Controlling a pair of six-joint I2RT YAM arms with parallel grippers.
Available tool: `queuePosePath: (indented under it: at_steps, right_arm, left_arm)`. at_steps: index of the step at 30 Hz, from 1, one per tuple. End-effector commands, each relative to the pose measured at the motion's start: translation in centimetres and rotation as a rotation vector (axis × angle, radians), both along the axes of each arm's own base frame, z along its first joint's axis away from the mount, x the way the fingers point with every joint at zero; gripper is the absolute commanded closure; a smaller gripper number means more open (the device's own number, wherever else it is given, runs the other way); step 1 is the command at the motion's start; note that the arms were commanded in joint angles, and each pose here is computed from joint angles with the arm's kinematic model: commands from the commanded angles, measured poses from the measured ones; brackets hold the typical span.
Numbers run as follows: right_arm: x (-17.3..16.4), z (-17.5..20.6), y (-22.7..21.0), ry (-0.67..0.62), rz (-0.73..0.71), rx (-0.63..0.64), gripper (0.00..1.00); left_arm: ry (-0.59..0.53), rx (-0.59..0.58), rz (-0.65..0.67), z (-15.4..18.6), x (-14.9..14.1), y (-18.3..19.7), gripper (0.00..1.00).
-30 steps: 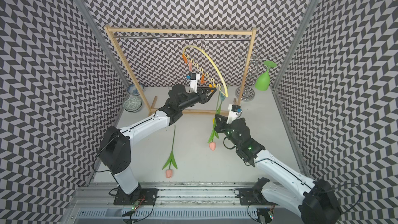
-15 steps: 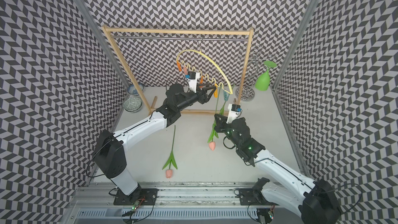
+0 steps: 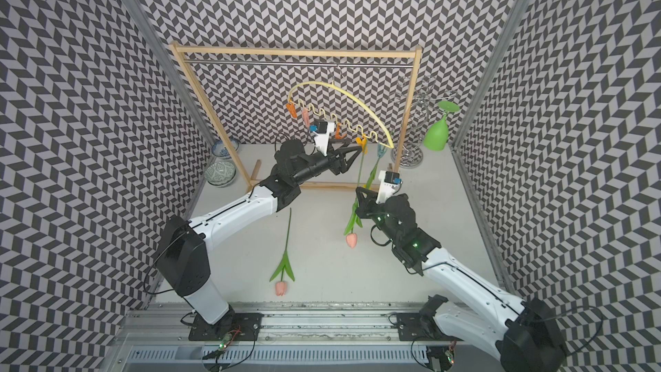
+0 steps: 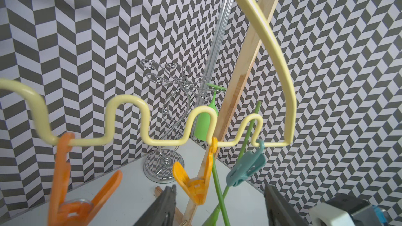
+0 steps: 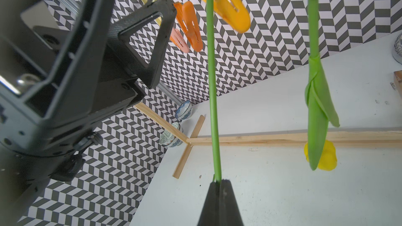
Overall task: Dry the flowers on a clothes hanger
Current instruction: Open the clamp at the hanger.
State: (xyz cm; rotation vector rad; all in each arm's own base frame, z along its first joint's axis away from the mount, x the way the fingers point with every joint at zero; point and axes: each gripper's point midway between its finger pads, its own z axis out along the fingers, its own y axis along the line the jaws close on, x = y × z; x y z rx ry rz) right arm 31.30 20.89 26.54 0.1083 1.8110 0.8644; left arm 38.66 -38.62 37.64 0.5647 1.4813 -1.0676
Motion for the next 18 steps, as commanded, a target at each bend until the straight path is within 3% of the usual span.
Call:
queuePosePath:
  at_steps: [1, 6, 18]
  right_arm:
    - [0.3, 2.3, 0.2, -0.058, 0.005, 0.03, 1.0]
    - [0.3, 2.0, -0.5, -0.053, -0.028, 0.025, 1.0]
    - [0.4, 1.4, -1.8, -0.043, -0.089, 0.008, 1.0]
  left_arm:
    - [0.001, -0.01, -0.032, 0.1, -0.1, -1.0, 0.28]
    - [0.024, -0.008, -0.032, -0.4, 0.3, -1.3, 0.24]
    - [0.038, -0.033, -0.012, -0.1, 1.1, -1.5, 0.27]
